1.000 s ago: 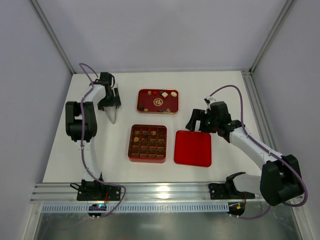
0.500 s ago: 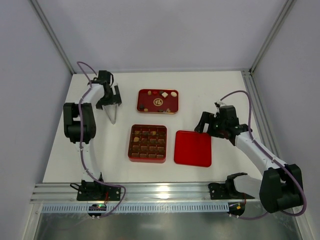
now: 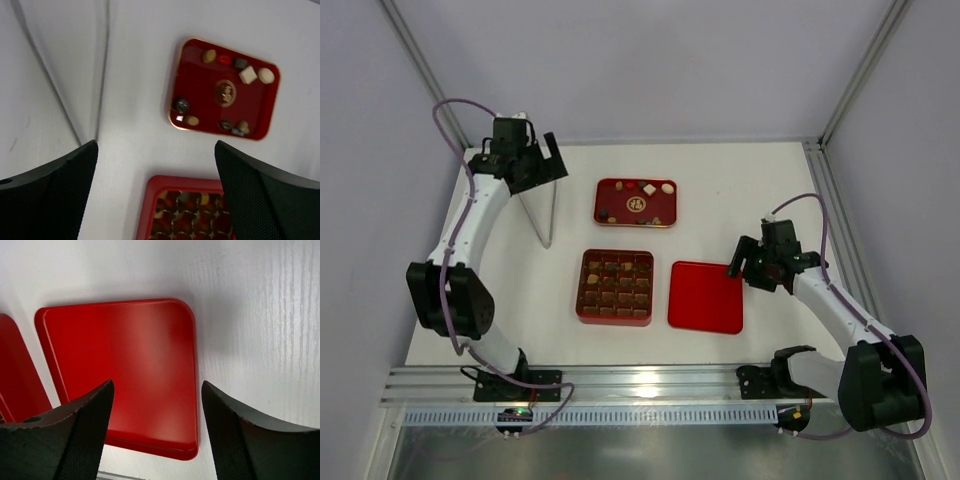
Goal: Pack the chocolate
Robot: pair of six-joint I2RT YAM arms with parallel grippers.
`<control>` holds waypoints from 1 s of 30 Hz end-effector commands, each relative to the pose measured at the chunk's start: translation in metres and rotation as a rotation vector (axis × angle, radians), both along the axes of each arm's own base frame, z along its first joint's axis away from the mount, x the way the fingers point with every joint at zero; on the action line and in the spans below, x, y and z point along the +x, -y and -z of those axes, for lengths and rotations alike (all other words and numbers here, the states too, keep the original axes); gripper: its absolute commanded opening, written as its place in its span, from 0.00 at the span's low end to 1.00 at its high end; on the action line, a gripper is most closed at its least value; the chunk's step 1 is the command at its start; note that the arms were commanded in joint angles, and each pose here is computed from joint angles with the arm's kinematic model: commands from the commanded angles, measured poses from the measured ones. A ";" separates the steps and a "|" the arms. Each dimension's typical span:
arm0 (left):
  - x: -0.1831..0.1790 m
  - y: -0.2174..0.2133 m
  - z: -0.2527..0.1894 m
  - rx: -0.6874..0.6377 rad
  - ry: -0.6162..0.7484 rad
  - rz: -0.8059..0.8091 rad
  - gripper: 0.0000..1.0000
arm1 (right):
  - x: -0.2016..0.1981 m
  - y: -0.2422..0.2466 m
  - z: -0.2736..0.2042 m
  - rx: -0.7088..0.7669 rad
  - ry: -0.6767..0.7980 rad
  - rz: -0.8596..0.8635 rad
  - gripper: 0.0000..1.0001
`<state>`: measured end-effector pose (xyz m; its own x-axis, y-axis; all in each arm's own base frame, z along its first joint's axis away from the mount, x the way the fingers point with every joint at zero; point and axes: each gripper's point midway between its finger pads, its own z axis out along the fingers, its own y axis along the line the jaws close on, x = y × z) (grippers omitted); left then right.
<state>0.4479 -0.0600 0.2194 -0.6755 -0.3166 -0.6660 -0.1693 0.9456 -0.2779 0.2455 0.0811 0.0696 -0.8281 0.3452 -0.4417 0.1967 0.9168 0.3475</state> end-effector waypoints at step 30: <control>-0.168 0.200 -0.022 -0.333 0.013 0.590 0.96 | 0.002 0.018 0.057 -0.081 -0.128 0.104 0.04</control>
<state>0.2706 -0.2442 0.2292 -0.8207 -0.0747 -0.5664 0.3086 0.7764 -0.5496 0.2533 0.0766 0.0146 -0.8221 0.4371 -0.3648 0.3296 0.8879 0.3210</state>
